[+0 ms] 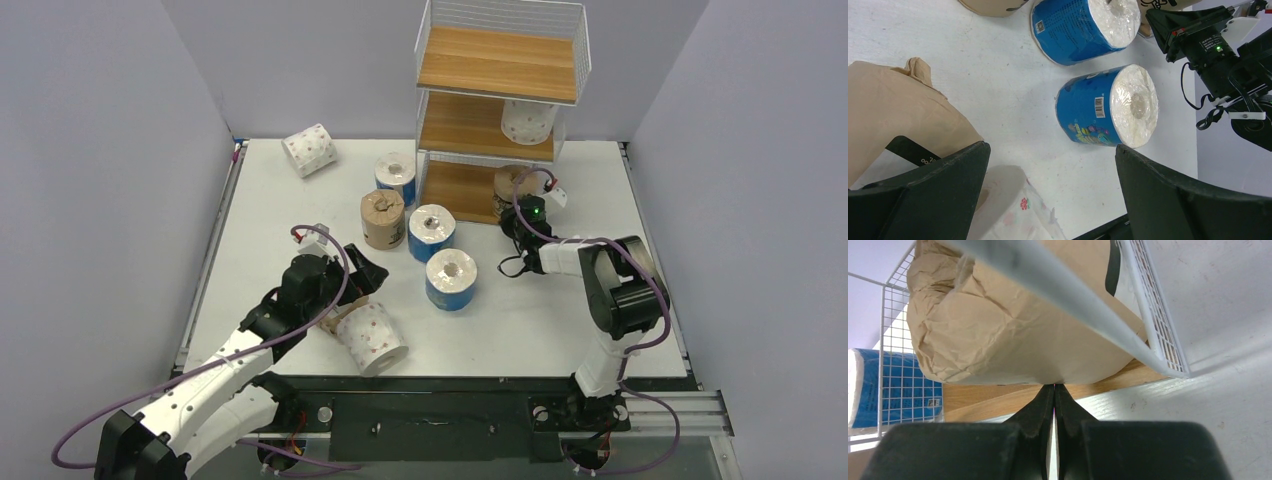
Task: Place and organize the paper towels onto the shelf
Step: Place the paper towel on the shelf.
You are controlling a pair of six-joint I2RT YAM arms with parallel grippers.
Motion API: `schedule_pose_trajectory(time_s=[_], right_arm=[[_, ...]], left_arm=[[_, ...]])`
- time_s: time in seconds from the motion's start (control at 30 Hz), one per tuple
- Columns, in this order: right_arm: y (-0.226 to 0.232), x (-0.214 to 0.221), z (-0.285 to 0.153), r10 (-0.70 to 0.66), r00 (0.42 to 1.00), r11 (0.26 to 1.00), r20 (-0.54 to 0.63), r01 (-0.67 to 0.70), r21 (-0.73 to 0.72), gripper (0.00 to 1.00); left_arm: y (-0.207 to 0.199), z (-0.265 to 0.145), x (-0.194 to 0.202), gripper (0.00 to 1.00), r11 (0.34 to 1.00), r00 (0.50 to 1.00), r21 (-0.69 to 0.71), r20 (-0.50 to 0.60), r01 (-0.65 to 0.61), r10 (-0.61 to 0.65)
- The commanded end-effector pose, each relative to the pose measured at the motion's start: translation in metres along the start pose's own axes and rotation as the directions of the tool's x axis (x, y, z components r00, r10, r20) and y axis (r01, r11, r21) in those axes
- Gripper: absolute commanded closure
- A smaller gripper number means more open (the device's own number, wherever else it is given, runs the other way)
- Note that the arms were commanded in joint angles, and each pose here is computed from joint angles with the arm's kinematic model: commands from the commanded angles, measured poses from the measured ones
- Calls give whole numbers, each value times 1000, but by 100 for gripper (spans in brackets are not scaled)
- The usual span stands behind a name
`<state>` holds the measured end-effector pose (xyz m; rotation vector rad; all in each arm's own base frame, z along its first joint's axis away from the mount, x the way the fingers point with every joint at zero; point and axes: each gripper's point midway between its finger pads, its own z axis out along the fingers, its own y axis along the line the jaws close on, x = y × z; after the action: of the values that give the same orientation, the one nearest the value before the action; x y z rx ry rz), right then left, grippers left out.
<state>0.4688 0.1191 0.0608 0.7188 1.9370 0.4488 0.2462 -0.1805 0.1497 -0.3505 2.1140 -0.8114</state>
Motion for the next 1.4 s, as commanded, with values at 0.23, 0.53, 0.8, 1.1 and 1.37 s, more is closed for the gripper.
schedule_pose_trajectory(time_s=[0.23, 0.53, 0.8, 1.1, 1.37], right_arm=[[-1, -30, -42, -51, 994, 998, 94, 53, -18, 100], [-8, -24, -28, -69, 994, 997, 84, 67, 22, 100], [-4, -32, -7, -58, 991, 997, 118, 51, 57, 100], [-10, -35, 14, -21, 990, 994, 137, 6, 110, 100], [-13, -38, 29, 4, 990, 989, 142, -24, 143, 100]], left_arm=[[-12, 2, -14, 4, 999, 999, 35, 45, -7, 5], [-11, 2, -9, 4, 999, 999, 49, 38, 3, -5], [-7, -4, -12, 4, 999, 998, 43, 64, 3, -6], [-5, -3, -10, 4, 999, 998, 36, 61, 3, -5], [-4, -1, -10, 4, 1000, 999, 28, 55, 1, -2]])
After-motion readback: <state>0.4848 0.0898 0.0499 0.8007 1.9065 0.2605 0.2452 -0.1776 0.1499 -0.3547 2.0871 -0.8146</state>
